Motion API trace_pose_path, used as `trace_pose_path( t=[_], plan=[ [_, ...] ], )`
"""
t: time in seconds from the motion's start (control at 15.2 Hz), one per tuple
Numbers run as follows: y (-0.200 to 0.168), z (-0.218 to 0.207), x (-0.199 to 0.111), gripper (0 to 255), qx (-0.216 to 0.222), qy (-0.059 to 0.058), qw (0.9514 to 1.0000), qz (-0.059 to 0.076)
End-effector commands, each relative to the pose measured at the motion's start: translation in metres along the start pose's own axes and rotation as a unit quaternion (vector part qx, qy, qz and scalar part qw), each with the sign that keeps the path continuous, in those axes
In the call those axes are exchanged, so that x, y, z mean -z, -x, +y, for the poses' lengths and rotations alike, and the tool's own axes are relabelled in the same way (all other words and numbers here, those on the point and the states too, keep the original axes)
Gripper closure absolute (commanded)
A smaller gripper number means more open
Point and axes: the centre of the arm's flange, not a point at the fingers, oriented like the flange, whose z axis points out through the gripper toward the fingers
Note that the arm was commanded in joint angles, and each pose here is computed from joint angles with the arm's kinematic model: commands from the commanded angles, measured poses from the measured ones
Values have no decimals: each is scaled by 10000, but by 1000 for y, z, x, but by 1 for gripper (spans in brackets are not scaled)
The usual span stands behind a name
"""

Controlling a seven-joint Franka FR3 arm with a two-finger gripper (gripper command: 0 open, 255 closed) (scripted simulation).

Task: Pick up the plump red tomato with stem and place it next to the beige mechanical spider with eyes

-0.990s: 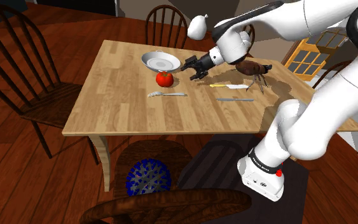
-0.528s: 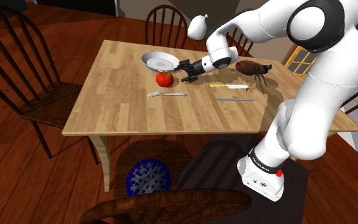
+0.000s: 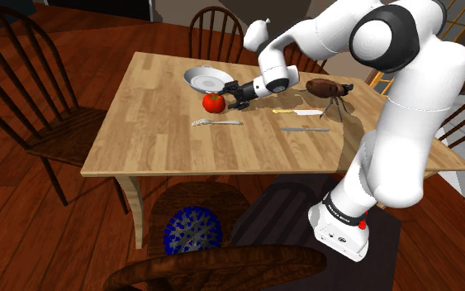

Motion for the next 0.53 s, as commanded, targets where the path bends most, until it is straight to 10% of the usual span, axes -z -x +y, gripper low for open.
trace_pose_path(
  t=[0.0, 0.33, 0.4, 0.46],
  plan=[
    [0, 0, -2, 0, -1, -1, 10000, 2],
    [0, 0, -2, 0, -1, -1, 10000, 2],
    [0, 0, -2, 255, -1, -1, 10000, 2],
    [0, 0, -2, 255, -1, -1, 10000, 2]
  ],
)
